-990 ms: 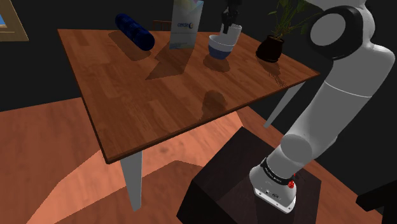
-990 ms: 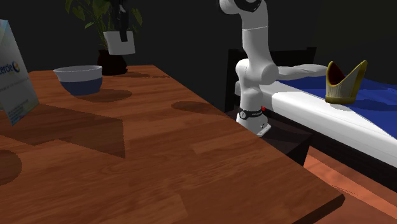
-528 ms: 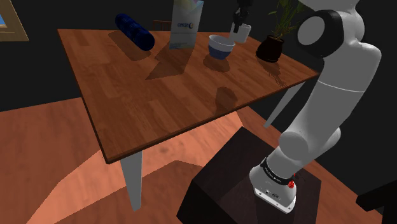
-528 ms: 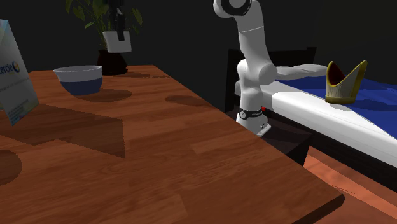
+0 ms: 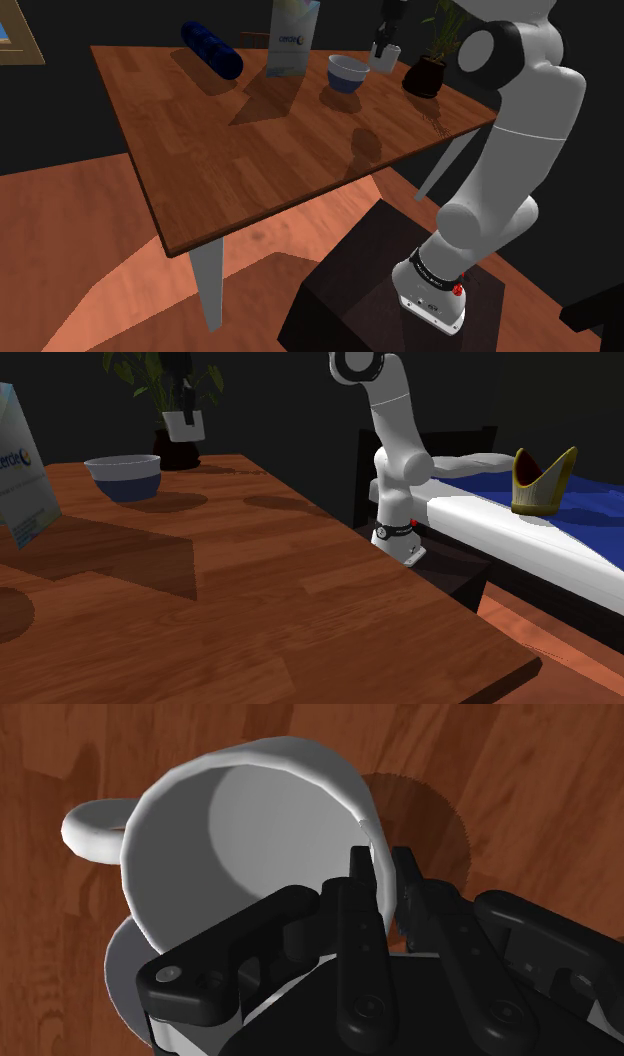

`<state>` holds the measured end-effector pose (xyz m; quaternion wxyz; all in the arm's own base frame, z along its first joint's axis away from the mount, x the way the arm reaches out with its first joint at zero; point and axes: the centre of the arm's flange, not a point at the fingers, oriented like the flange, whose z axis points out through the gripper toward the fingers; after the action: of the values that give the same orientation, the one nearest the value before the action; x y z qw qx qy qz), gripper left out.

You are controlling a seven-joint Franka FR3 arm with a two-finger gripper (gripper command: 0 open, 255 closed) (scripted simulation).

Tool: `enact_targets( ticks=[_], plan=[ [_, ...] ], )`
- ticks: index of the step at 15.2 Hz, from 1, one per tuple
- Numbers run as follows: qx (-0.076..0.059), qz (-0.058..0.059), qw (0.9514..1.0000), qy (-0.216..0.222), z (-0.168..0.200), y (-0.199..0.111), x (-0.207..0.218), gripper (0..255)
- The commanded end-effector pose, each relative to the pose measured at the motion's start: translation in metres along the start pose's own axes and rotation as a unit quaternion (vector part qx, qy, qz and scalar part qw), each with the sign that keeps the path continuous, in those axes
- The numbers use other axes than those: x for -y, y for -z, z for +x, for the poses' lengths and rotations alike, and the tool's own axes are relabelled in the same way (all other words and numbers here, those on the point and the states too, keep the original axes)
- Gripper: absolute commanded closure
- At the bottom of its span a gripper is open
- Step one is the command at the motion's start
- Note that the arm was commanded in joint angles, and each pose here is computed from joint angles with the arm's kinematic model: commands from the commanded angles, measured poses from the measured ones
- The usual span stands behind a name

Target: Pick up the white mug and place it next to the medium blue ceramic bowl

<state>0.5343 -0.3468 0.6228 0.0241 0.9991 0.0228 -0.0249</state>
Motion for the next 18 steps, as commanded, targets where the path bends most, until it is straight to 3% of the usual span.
enact_targets(
  ticks=[1,18],
  plan=[
    [0.000,0.000,1.0000,0.000,0.001,-0.010,0.001,255],
    [0.000,0.000,1.0000,0.000,0.006,-0.100,0.005,255]
  ],
)
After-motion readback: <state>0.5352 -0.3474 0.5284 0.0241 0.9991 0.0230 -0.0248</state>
